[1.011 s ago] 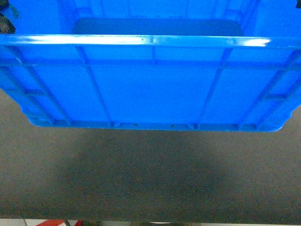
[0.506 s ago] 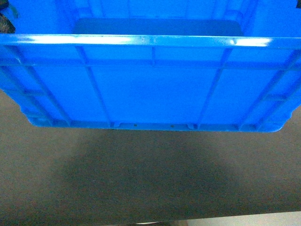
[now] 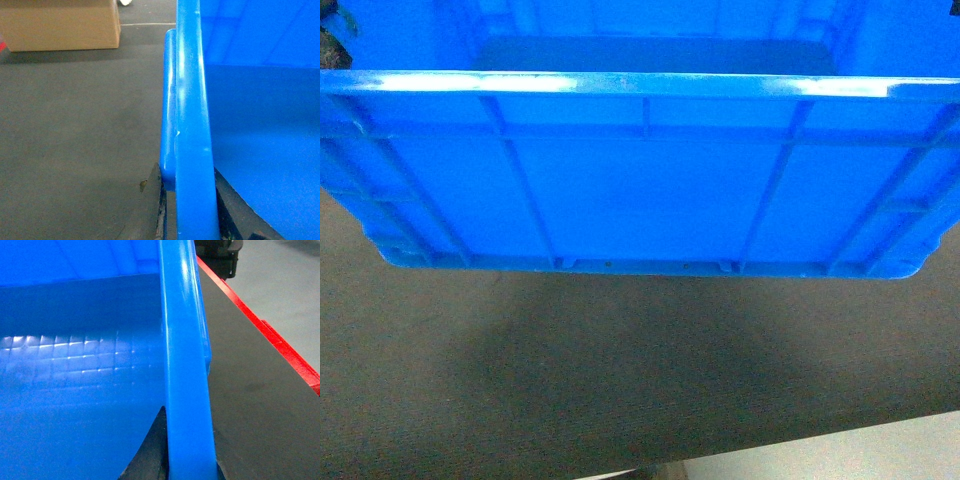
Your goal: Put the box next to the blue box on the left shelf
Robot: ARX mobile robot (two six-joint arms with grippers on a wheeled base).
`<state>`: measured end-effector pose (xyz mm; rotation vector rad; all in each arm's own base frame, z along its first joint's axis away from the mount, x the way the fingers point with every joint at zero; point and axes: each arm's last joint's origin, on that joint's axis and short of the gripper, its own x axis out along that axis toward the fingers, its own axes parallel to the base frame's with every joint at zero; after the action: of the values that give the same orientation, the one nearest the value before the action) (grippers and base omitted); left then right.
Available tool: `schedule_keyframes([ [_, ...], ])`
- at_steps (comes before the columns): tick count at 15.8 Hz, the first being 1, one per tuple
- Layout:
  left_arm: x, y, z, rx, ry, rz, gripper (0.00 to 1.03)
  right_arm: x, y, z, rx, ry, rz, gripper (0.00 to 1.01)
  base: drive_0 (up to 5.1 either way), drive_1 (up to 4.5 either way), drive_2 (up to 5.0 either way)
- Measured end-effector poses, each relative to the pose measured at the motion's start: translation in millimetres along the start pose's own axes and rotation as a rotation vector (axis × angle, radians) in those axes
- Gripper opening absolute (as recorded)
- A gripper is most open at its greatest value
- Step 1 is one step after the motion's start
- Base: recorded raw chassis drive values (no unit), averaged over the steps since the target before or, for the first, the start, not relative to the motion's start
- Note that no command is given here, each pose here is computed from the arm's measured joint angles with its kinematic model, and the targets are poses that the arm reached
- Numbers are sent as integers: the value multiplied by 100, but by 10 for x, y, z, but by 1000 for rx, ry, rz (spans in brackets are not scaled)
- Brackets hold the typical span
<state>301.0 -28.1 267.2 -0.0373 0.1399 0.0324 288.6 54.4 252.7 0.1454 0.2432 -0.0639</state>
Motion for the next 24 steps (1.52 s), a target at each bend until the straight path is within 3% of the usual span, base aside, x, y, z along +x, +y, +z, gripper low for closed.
schedule_keyframes([
  [24, 0, 1, -1, -1, 1, 0, 14, 0, 0, -1, 0, 1, 0, 9, -137, -137, -137],
])
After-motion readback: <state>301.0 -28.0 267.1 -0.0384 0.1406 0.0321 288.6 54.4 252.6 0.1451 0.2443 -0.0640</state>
